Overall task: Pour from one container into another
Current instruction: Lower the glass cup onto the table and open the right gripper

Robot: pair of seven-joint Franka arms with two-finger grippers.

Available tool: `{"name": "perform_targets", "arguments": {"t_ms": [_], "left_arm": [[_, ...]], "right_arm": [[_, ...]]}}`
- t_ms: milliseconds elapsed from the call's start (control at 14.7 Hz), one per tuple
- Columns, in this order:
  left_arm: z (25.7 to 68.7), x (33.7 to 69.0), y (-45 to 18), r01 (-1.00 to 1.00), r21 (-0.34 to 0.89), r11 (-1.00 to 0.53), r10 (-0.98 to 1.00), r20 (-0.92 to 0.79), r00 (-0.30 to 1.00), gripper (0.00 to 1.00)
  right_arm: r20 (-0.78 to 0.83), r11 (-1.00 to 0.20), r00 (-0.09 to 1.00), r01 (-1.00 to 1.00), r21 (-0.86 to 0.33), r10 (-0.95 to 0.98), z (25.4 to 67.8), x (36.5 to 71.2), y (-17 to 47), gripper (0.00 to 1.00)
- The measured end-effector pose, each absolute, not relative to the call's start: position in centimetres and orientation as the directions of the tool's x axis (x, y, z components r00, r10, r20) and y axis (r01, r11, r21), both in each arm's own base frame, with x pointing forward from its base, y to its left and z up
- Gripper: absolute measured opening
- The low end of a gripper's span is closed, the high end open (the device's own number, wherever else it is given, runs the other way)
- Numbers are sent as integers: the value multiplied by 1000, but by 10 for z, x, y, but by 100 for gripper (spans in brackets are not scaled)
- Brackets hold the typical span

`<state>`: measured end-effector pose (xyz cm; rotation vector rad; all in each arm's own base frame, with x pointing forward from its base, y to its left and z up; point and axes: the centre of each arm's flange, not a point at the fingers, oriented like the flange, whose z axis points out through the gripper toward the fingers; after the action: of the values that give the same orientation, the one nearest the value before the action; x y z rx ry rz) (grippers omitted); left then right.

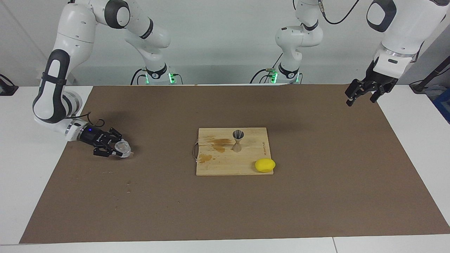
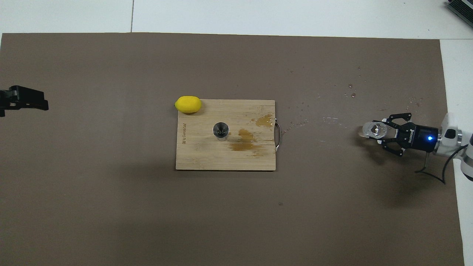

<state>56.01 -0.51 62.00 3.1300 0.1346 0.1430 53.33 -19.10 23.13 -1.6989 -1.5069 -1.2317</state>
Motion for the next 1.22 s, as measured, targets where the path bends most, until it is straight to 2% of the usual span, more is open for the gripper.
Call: {"name": "perform_targets", "arguments": {"t_ms": [408, 544, 748, 1020, 1224], "left_arm": [[622, 557, -12, 74, 9, -997, 74, 87, 993, 100], [622, 558, -12, 73, 9, -997, 73, 86, 994, 100], [617, 559, -17, 64, 8, -998, 64, 77, 995, 100], [607, 564, -18, 63, 6, -998, 64, 58, 996, 100], [609, 564, -20, 60, 6, -998, 60, 62, 996, 100]], "right_arm": [[896, -214, -43, 965, 152, 442, 218, 527, -191, 52], [896, -214, -43, 965, 152, 441, 218, 527, -191, 67], [903, -207, -47, 967, 149, 428, 219, 526, -188, 99], [919, -199, -36, 972, 123, 392, 230, 530, -180, 100], [922, -244, 34, 968, 66, 385, 267, 539, -179, 100]]}}
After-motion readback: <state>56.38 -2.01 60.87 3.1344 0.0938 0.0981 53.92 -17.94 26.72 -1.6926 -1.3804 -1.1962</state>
